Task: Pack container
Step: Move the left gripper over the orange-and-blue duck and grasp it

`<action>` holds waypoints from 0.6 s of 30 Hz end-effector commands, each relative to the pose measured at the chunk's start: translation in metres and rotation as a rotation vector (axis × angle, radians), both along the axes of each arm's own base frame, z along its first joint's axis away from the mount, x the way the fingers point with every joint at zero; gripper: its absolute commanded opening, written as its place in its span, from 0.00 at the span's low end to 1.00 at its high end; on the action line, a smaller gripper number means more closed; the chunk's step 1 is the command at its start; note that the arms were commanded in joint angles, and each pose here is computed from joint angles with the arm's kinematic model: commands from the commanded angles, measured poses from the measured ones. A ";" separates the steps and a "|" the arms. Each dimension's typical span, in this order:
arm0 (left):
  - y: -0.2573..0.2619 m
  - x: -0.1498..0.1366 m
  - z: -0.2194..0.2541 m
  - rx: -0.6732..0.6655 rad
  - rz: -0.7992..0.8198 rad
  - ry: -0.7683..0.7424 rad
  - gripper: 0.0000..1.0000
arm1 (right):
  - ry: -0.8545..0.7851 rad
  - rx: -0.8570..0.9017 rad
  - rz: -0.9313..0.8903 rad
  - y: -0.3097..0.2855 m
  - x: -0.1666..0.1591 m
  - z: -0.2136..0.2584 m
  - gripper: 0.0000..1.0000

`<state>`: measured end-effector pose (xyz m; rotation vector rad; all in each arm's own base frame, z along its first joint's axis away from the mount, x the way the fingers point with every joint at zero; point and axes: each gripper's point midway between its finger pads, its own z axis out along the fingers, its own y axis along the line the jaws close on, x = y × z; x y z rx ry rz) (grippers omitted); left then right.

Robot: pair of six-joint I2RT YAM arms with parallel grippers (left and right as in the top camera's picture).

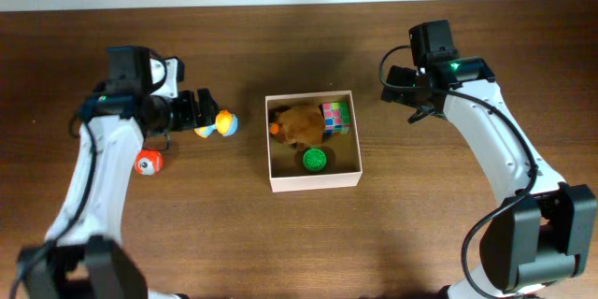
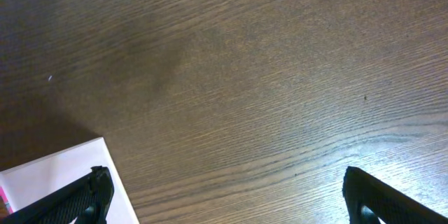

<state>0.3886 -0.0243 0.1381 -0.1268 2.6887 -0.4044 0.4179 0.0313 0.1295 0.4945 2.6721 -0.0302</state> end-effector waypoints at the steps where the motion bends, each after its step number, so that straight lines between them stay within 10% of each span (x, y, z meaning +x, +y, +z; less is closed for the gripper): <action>1: 0.000 0.007 -0.027 -0.003 -0.014 0.058 0.99 | -0.021 -0.009 -0.020 -0.005 0.005 0.007 0.99; 18: 0.009 0.047 -0.052 0.264 0.006 -0.028 0.99 | -0.021 -0.009 -0.020 -0.005 0.005 0.007 0.99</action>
